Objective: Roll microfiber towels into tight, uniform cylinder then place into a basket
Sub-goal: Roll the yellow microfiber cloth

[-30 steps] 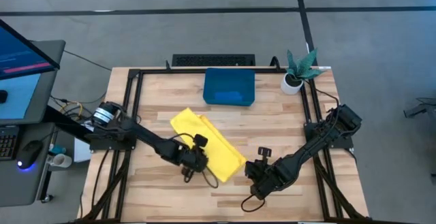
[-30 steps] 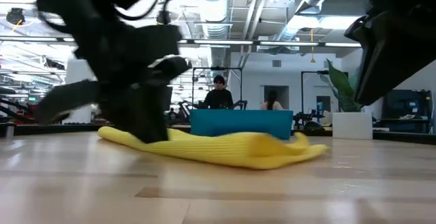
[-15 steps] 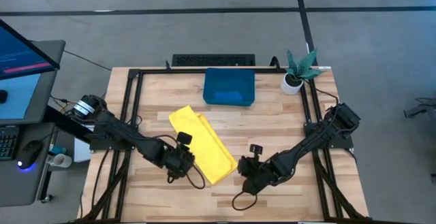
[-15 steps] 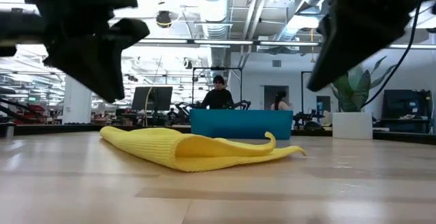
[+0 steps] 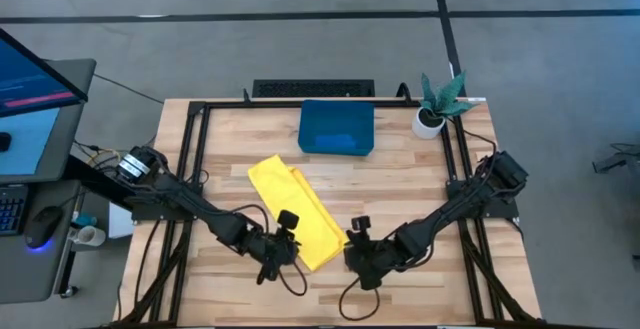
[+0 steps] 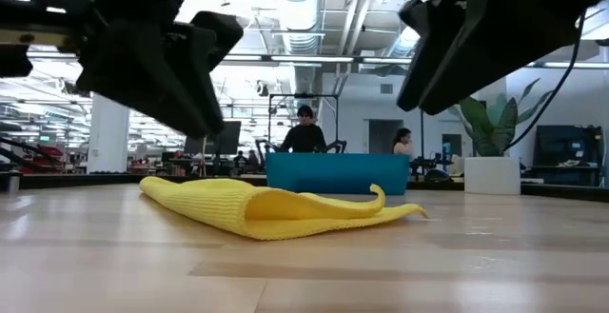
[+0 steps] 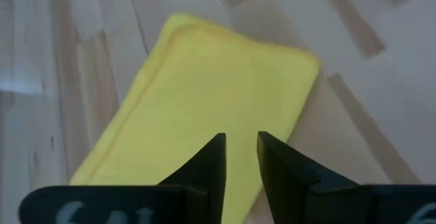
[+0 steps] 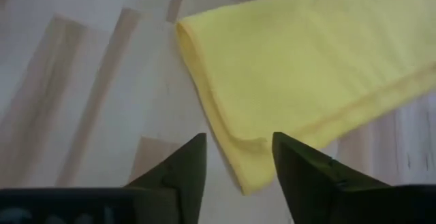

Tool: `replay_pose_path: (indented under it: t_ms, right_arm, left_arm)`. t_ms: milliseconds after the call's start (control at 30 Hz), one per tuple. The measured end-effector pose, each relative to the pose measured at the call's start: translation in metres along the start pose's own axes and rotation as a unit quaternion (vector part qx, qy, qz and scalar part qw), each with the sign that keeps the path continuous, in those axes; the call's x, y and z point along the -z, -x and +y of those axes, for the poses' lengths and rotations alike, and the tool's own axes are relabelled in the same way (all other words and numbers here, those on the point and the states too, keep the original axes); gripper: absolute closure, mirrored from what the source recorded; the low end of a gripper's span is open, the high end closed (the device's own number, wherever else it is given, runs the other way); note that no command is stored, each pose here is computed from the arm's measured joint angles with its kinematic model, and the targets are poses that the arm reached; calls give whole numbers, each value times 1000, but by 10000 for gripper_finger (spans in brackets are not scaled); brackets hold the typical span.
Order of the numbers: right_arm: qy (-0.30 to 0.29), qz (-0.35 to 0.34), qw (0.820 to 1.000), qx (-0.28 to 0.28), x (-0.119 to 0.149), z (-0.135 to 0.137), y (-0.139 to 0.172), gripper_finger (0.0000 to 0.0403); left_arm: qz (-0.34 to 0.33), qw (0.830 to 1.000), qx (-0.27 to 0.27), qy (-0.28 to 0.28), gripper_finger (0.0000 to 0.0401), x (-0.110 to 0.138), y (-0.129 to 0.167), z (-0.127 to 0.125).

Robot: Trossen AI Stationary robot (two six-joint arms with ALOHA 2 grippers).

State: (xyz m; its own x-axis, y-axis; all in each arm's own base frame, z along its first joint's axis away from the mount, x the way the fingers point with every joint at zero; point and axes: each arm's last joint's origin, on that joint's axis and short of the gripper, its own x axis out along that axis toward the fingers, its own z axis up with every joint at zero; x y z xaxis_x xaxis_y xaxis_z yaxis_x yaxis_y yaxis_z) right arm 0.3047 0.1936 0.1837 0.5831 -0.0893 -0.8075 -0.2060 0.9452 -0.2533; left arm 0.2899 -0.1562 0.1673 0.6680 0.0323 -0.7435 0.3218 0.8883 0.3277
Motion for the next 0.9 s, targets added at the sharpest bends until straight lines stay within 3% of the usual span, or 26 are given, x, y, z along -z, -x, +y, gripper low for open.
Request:
replay_pose_path:
  t_ms: [267, 467, 667, 900]
  right_arm:
    - [95, -1, 995, 7, 3, 9, -35, 190]
    - [102, 19, 994, 25, 6, 5, -59, 189]
    - [94, 51, 994, 5, 12, -2, -68, 194]
    - [78, 70, 994, -2, 15, -5, -71, 204]
  left_arm:
    - [-14, 999, 25, 28, 251, -1, -11, -3]
    - [-22, 998, 58, -17, 207, 3, -34, -13]
    - [-48, 997, 56, -19, 205, 2, -49, -17]
    - [-46, 993, 109, -3, 220, 7, -61, -8]
